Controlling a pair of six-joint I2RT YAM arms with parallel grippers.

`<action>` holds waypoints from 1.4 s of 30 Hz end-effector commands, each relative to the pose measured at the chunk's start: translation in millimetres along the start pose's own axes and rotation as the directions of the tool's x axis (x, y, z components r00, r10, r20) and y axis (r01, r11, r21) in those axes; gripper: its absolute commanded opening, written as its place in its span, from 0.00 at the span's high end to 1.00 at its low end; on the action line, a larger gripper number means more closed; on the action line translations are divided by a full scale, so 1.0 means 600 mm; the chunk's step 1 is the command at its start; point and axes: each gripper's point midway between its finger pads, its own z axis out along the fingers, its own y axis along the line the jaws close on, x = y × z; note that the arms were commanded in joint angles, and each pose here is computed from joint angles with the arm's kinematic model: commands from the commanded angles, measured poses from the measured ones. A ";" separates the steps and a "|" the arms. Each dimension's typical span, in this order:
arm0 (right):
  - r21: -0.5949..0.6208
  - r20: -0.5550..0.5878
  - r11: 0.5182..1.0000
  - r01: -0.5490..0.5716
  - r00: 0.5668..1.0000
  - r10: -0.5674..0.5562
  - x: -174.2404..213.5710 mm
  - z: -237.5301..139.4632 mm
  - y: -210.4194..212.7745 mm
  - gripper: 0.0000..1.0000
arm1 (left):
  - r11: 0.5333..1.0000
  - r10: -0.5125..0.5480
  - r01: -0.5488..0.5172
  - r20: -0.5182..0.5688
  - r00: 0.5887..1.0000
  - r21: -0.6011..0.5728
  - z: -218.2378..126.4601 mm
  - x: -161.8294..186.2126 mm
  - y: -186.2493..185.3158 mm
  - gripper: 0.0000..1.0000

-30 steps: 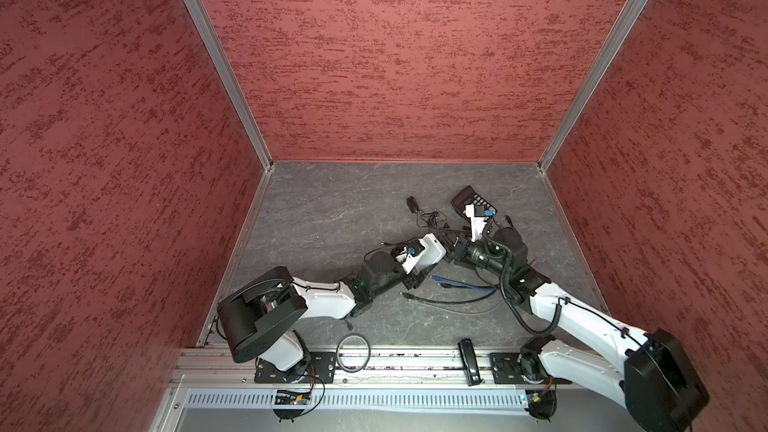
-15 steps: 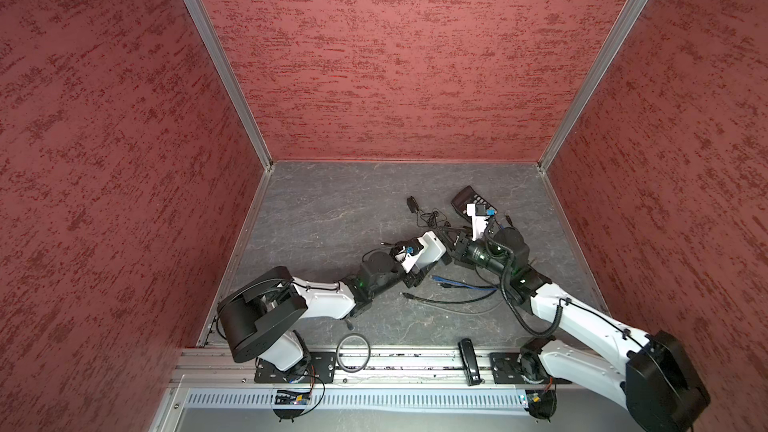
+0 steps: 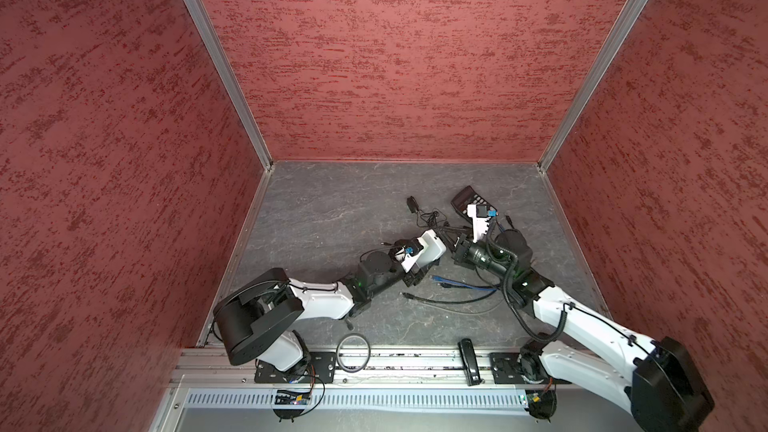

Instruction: Insert the plug into the switch port

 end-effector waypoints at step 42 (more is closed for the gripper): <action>0.345 -0.149 0.938 -0.042 0.984 0.099 0.105 0.012 -0.100 0.91 | 0.979 -0.127 0.116 -0.059 0.990 -0.170 -0.026 -0.060 0.059 0.60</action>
